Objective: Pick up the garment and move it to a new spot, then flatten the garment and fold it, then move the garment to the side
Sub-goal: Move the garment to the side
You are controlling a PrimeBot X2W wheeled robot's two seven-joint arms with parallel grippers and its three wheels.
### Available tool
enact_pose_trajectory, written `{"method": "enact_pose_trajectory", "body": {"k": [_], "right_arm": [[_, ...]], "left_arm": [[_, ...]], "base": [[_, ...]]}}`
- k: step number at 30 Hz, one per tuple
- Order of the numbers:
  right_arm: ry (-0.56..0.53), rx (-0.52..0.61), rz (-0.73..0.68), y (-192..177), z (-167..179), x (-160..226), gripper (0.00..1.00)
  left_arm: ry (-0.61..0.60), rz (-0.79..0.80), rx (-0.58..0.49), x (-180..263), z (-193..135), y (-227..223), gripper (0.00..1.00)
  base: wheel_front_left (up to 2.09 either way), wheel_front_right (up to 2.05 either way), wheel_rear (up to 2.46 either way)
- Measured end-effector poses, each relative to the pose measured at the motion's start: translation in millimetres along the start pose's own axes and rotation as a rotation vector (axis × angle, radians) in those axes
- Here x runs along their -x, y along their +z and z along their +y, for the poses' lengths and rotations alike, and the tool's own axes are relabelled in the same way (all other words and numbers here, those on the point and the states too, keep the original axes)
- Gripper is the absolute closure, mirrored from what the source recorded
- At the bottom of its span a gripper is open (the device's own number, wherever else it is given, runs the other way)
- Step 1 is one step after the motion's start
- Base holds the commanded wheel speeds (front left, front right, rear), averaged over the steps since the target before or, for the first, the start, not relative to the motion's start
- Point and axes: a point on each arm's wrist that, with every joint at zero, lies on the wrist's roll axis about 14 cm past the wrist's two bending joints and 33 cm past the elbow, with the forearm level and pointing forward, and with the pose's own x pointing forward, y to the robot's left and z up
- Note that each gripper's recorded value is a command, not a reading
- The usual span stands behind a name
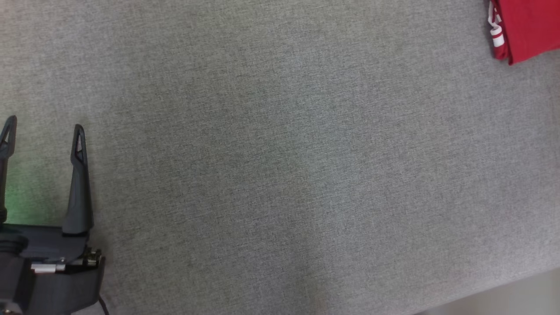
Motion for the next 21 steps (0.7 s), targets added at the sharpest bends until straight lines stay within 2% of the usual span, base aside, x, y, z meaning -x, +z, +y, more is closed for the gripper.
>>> {"method": "enact_pose_trajectory", "body": {"k": [9,10,11,12,16,21], "right_arm": [[-0.018,0.024,-0.022,11,-1,-10,1.00],[-0.022,0.025,-0.023,12,-2,-11,0.93],[-0.026,0.023,-0.025,13,-3,-12,0.62],[-0.030,0.021,-0.021,13,-3,-12,0.00],[-0.036,0.044,-0.008,11,-6,-10,0.00],[-0.054,0.027,-0.084,36,-17,-2,0.00]], "left_arm": [[0.023,0.023,-0.014,11,8,-2,0.00],[0.025,0.024,-0.015,12,8,-2,0.00],[0.027,0.025,-0.016,12,9,-2,0.00],[0.028,0.025,-0.017,12,9,-2,0.00],[0.035,0.027,-0.013,14,10,-1,0.00],[0.057,0.001,0.006,17,10,7,0.00]], "base": [[0.00,0.00,0.00],[0.00,0.00,0.00],[0.00,0.00,0.00],[0.00,0.00,0.00],[0.00,0.00,0.00],[0.00,0.00,0.00]]}}
